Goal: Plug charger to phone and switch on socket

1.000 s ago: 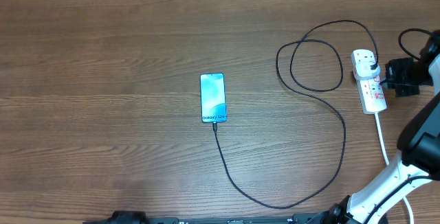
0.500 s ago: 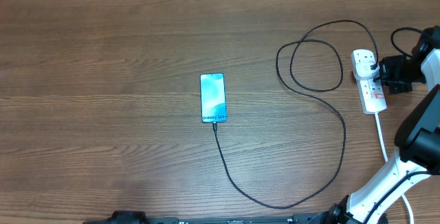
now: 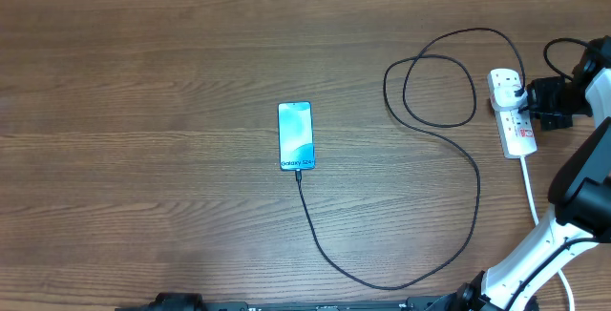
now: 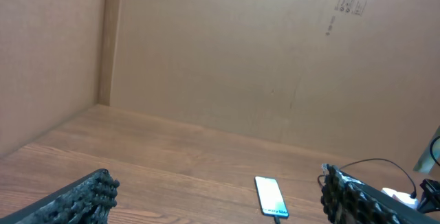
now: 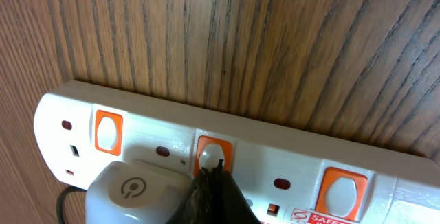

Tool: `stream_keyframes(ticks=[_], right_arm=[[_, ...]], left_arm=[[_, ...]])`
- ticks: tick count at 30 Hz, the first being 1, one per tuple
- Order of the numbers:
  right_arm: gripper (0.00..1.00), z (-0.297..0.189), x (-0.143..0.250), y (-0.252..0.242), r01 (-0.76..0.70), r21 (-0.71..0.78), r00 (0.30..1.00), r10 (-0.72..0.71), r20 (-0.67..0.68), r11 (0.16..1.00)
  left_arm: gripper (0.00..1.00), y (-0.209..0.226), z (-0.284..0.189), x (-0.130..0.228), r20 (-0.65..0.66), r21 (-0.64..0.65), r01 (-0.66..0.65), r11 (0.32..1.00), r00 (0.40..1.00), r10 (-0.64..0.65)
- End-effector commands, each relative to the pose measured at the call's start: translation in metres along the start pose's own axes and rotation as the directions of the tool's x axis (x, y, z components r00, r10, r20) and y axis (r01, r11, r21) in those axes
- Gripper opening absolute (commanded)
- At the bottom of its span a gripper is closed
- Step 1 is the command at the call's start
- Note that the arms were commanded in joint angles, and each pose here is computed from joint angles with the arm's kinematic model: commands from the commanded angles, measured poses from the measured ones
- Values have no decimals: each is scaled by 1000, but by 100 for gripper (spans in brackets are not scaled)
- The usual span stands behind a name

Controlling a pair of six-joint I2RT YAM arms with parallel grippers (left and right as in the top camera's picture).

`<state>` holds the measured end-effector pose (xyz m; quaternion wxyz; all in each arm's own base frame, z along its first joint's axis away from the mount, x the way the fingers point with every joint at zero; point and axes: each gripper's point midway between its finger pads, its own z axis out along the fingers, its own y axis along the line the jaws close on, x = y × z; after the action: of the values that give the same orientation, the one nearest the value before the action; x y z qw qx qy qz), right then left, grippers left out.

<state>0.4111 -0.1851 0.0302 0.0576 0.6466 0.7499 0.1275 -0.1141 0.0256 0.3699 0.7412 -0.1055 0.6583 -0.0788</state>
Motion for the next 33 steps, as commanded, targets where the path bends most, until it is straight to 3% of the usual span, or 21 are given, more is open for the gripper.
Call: stream_keyframes(ticks=[1, 9, 16, 26, 33], right_arm=[[4, 8, 6, 15, 24, -33, 999, -24, -22, 999], [4, 58, 38, -8, 73, 122, 992, -60, -114, 990], [4, 44, 44, -16, 153, 188, 984, -132, -120, 970], [4, -71, 43, -29, 155, 266, 986, -167, 25, 952], [4, -184, 106, -37, 260, 153, 958, -274, 83, 953]], left_arm=[[100, 2, -3, 0, 17, -14, -11, 1000, 1000, 11], [100, 2, -3, 0, 17, -14, -12, 1000, 1000, 12], [100, 2, -3, 0, 17, -14, -11, 1000, 1000, 11], [100, 2, -3, 0, 17, -15, -11, 1000, 1000, 12], [100, 2, -3, 0, 17, -15, -11, 1000, 1000, 12]])
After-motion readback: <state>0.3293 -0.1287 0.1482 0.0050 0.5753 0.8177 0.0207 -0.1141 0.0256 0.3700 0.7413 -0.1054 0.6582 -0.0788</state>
